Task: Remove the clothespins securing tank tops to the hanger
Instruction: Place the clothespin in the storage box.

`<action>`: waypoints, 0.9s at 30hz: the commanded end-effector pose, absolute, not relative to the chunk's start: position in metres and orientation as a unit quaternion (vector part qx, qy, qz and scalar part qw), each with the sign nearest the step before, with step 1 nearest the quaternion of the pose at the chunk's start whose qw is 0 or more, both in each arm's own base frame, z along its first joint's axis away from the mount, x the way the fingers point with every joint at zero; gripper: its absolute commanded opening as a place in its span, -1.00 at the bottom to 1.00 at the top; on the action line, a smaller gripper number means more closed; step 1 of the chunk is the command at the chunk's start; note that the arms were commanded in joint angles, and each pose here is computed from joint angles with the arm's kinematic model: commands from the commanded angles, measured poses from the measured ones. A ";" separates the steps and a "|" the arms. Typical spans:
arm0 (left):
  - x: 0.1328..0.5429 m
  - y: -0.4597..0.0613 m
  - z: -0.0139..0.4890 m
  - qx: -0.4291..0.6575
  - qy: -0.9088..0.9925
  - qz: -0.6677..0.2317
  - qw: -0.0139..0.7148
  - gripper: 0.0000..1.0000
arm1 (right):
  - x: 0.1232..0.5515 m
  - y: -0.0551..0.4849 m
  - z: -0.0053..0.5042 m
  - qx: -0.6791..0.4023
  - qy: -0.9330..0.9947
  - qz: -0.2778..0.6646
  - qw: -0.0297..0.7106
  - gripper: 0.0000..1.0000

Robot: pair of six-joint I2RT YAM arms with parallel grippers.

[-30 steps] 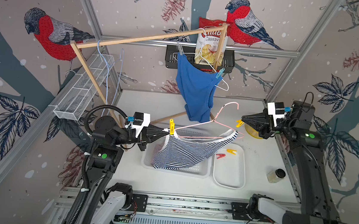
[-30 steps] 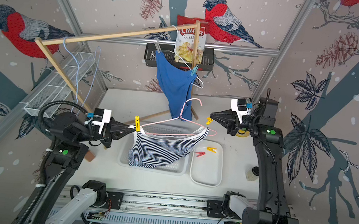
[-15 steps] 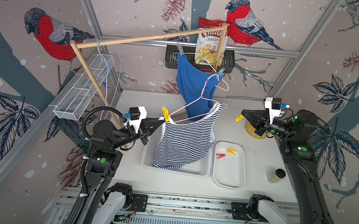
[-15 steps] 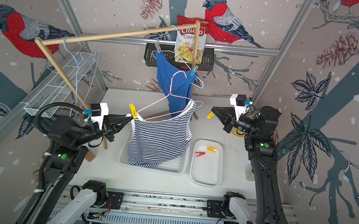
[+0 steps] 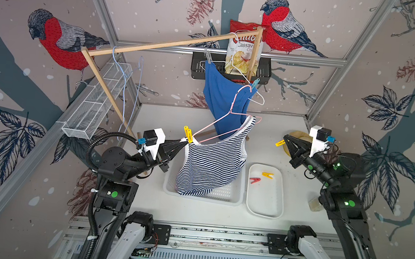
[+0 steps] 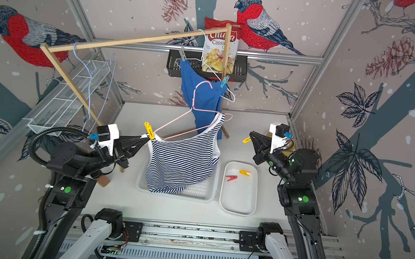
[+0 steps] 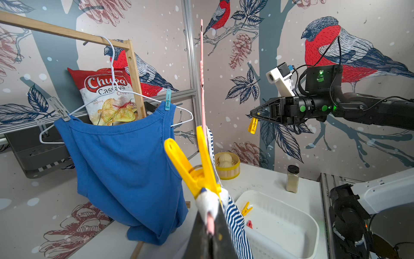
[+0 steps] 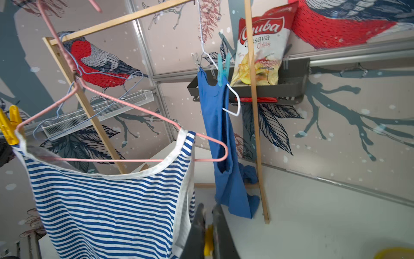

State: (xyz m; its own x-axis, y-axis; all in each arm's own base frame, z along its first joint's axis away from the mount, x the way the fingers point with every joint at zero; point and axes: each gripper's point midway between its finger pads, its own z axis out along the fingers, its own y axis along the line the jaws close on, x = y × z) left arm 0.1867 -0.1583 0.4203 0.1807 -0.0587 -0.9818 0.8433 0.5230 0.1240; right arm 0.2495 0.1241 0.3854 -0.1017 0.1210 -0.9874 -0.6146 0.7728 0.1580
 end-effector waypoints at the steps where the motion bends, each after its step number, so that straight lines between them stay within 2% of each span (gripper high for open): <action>1: 0.183 -0.160 0.422 0.375 0.533 -0.326 0.685 -1.00 | 0.260 0.096 0.345 -0.087 0.740 0.229 0.626 -1.00; 5: 0.187 -0.159 0.420 0.369 0.538 -0.325 0.684 -1.00 | 0.265 0.081 0.301 -0.024 0.775 0.204 0.598 -1.00; 20: 0.186 -0.159 0.414 0.371 0.539 -0.321 0.685 -1.00 | 0.288 0.102 0.179 0.022 0.859 0.200 0.470 -1.00; 27: 0.186 -0.159 0.413 0.370 0.540 -0.321 0.684 -1.00 | 0.291 0.106 0.146 0.050 0.870 0.206 0.446 -0.92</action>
State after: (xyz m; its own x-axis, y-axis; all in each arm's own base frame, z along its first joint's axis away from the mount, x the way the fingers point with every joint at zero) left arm 0.1876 -0.1596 0.4057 0.1596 -0.0398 -0.9864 0.8499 0.5139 0.1168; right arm 0.2814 0.1042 0.1391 -0.6313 0.2215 -0.7433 -0.1096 0.9232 0.3683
